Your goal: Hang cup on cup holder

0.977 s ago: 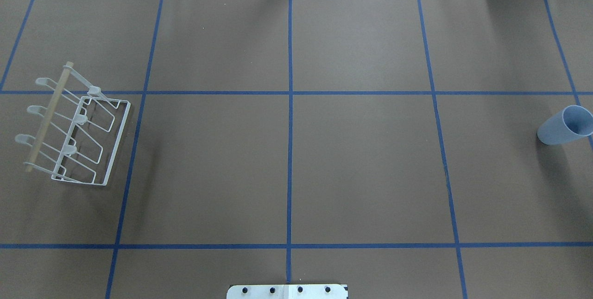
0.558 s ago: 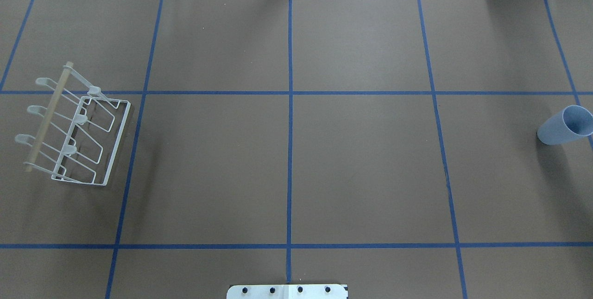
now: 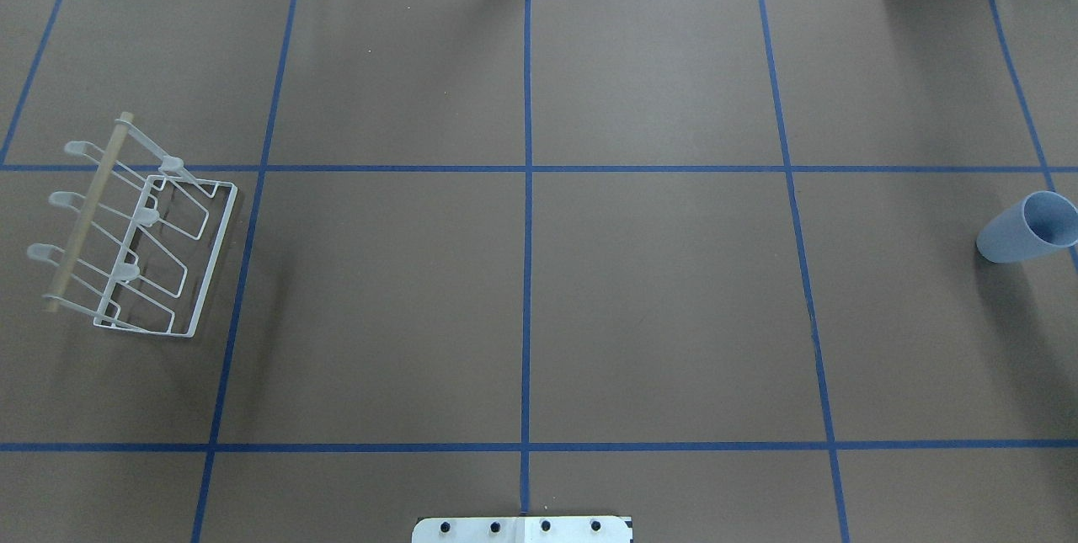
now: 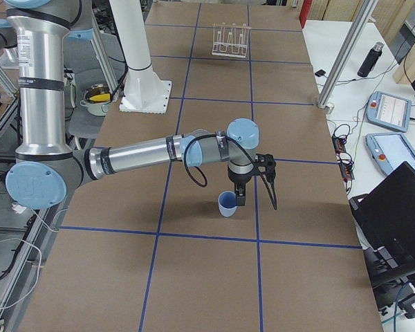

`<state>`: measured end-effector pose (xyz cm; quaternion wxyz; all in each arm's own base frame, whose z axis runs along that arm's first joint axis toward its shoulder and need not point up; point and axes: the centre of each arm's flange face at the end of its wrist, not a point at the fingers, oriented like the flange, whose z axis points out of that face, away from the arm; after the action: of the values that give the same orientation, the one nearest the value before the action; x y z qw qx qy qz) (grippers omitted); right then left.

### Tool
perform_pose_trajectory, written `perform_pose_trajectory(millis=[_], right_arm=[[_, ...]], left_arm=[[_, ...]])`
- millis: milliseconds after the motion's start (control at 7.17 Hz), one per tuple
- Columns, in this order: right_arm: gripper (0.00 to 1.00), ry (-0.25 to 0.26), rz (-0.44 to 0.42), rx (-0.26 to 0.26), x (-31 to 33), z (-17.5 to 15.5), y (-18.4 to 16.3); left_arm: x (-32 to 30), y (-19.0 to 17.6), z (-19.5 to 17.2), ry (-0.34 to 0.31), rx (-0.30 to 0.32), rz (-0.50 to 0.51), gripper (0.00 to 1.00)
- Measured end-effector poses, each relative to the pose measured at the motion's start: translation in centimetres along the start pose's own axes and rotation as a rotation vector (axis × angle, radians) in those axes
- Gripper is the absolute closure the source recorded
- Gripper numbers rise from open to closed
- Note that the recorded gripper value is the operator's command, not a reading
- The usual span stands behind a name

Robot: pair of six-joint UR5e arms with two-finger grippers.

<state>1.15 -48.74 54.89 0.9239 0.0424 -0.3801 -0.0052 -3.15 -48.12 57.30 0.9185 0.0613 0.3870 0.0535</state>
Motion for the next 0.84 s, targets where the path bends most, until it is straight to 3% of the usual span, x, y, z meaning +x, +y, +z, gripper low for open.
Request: perform_pose_trajectory(millis=[419,837], right_arm=[[0.0,-0.006,-0.003,-0.001,-0.24,0.12,-0.67],[0.0,-0.043,-0.005,-0.01,-0.85,0.24,-0.78]], left_arm=[[0.29,-0.2,-0.23,-0.003,0.006,0.006,0.02],[0.55,-0.34,-0.31,0.0,0.009,0.018,0.02]])
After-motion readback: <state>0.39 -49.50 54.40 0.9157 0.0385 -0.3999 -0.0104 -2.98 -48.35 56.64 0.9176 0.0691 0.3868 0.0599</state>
